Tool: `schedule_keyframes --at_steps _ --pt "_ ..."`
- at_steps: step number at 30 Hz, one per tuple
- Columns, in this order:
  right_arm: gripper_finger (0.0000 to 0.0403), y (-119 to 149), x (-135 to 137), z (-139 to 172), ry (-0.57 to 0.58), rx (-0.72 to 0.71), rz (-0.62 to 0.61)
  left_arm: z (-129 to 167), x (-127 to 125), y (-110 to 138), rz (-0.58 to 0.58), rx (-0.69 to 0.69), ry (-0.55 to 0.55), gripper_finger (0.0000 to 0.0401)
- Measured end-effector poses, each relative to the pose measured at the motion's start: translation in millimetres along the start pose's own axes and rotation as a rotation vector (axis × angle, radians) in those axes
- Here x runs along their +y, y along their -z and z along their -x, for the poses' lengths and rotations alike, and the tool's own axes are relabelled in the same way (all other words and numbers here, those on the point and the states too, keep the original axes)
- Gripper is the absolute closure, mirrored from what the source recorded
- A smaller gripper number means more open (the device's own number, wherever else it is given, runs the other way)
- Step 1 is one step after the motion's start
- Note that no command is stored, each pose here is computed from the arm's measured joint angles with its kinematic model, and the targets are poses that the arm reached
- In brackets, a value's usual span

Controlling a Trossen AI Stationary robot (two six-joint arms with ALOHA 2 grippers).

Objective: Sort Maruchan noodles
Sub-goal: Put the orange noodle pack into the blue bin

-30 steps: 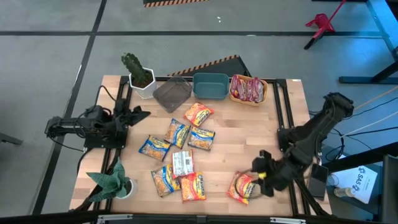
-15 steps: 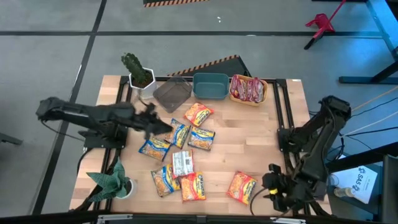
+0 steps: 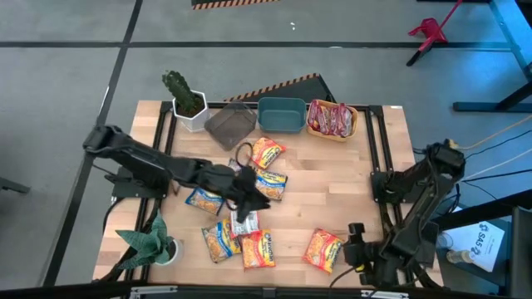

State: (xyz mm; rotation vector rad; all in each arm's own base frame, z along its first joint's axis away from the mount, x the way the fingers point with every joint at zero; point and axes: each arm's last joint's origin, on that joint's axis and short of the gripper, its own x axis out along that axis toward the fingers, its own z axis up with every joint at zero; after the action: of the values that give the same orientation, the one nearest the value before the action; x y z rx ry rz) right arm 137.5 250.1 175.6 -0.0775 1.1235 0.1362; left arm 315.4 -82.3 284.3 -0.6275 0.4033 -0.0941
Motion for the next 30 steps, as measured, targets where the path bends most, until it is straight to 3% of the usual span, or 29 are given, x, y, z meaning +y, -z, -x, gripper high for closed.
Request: schedule_keyframes --at_steps 9,15,19,24,27,30 --pt "0.0189 0 -6 -42 0.209 -0.001 0.067 -40 7 11 -0.033 0.059 -0.049 0.0291" --pt "0.0189 -29 -37 -57 0.340 -0.031 0.098 -50 19 13 -0.041 0.071 -0.078 0.0291" --pt "0.0189 -47 -63 -65 0.399 -0.011 0.053 -58 25 19 -0.037 0.105 -0.075 0.0291" --pt "0.0189 -73 -76 -52 0.280 0.014 -0.062 -66 29 27 -0.015 0.159 -0.047 0.0291" --pt "0.0189 -85 -65 -32 0.141 -0.007 -0.142 -69 26 30 -0.002 0.146 -0.020 0.0291" --pt "0.0189 -87 -49 -15 0.031 -0.006 -0.296 -71 19 30 0.005 0.103 0.004 0.0291"
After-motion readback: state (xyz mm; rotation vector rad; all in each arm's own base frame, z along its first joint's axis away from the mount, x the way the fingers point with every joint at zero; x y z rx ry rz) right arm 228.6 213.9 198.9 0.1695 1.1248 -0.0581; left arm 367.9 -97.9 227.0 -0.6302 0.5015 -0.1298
